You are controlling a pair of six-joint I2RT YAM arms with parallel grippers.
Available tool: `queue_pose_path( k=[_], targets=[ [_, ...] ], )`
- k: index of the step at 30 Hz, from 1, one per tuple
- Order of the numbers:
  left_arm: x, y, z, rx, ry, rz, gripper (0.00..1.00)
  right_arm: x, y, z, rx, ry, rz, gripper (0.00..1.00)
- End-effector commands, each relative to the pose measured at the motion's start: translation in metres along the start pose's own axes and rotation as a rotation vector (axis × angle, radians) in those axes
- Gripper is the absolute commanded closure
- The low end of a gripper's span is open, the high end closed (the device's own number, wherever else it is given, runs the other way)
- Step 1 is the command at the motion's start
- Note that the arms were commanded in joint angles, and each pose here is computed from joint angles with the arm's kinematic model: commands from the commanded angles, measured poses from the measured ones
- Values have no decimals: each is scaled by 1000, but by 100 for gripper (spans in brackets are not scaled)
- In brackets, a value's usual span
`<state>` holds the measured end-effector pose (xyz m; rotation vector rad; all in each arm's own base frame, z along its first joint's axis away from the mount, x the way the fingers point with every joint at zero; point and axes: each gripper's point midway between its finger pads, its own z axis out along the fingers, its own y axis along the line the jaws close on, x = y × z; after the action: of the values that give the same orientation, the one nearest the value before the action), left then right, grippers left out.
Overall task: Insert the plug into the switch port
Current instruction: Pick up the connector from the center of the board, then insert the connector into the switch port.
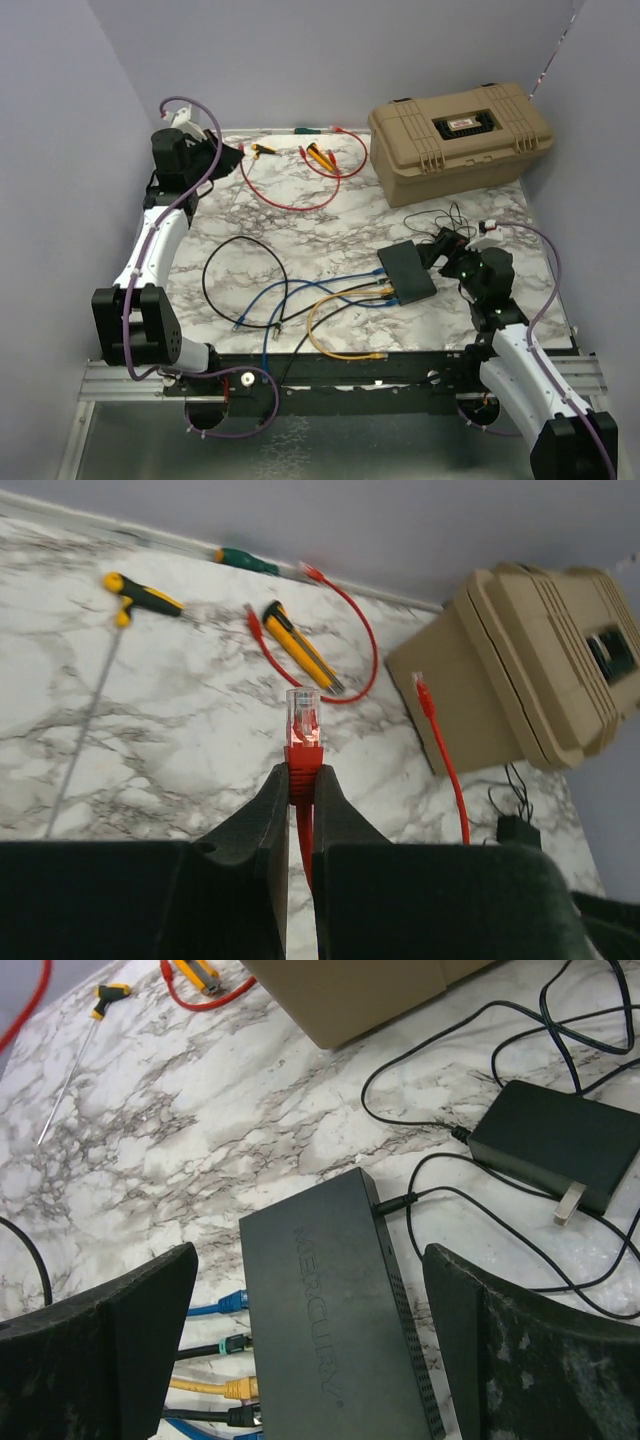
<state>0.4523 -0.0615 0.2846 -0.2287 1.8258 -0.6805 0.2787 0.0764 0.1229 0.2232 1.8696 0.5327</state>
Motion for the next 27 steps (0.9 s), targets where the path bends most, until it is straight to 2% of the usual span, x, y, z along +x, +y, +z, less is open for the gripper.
queue_pose_path(
  k=[1, 6, 11, 17, 27],
  targets=[
    [30, -52, -14, 244, 105, 111, 100, -7, 13, 1, -48, 25, -25, 3],
    [70, -93, -22, 421, 225, 142, 100, 1, 11, 4, -41, 62, -12, 3],
    [120, -116, -35, 534, 359, 180, 100, 7, 12, 6, -43, 109, -4, 3],
    [180, -126, -48, 555, 520, 234, 100, 14, 11, 9, -37, 158, 12, 4],
    [261, -161, -60, 573, 656, 365, 100, 29, 13, 15, -52, 260, 21, 8]
  ],
)
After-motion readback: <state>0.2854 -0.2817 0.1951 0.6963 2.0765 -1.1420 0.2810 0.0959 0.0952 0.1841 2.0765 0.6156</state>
